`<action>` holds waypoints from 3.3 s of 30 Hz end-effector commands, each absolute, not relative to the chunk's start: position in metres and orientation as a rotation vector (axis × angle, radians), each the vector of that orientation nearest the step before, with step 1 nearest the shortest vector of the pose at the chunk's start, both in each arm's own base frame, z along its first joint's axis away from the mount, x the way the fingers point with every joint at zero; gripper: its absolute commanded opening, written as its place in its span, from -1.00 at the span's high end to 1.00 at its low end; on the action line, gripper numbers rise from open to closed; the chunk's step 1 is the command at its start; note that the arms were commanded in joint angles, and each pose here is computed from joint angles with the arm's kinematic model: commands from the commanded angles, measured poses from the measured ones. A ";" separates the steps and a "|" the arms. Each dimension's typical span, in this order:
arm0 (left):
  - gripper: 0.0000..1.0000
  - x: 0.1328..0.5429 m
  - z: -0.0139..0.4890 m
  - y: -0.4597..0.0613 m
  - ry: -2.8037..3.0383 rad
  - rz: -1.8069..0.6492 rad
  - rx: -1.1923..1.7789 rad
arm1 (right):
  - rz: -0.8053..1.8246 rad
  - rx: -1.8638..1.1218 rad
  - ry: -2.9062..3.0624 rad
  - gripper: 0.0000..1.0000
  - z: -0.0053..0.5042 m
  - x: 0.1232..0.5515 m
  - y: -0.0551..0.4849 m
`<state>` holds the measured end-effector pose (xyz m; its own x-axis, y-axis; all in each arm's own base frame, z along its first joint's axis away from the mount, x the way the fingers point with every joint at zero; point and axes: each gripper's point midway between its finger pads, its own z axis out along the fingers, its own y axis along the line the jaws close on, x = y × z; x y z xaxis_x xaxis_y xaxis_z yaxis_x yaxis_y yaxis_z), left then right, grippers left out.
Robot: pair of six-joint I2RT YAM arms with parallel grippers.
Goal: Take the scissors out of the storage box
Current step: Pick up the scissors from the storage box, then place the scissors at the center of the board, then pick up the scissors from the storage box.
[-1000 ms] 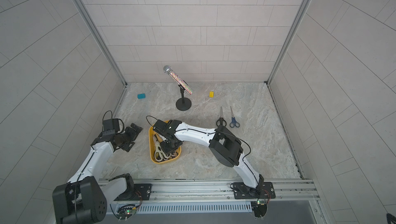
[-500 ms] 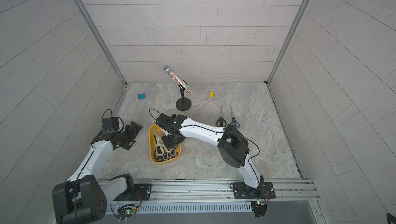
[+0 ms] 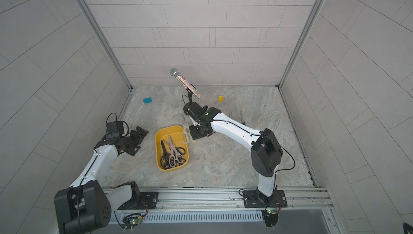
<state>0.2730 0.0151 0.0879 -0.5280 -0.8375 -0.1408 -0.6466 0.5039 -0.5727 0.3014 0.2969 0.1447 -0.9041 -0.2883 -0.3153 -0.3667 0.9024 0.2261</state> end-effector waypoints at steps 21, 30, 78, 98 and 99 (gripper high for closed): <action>-1.00 0.252 0.090 -0.014 2.593 -0.431 -0.895 | -0.015 -0.223 2.894 1.00 0.069 0.377 0.183; -1.00 0.254 0.091 -0.013 2.587 -0.428 -0.889 | -0.028 -0.198 2.932 1.00 0.039 0.374 0.177; -1.00 0.265 0.066 0.003 2.410 -0.620 -1.175 | 0.597 -0.966 2.678 0.36 0.126 0.229 0.380; -1.00 0.260 0.063 0.002 2.429 -0.643 -1.156 | 0.338 -1.203 2.747 0.35 0.072 0.226 0.397; -1.00 0.259 0.062 0.001 2.430 -0.652 -1.153 | 0.310 -1.218 2.743 0.35 0.070 0.227 0.396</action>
<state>0.2632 0.0016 0.0659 -0.5864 -0.7990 -0.1331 -0.6243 0.5506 -0.5542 0.2273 0.4094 0.0777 -0.6968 -0.6743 -0.2445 -0.7172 0.6615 0.2195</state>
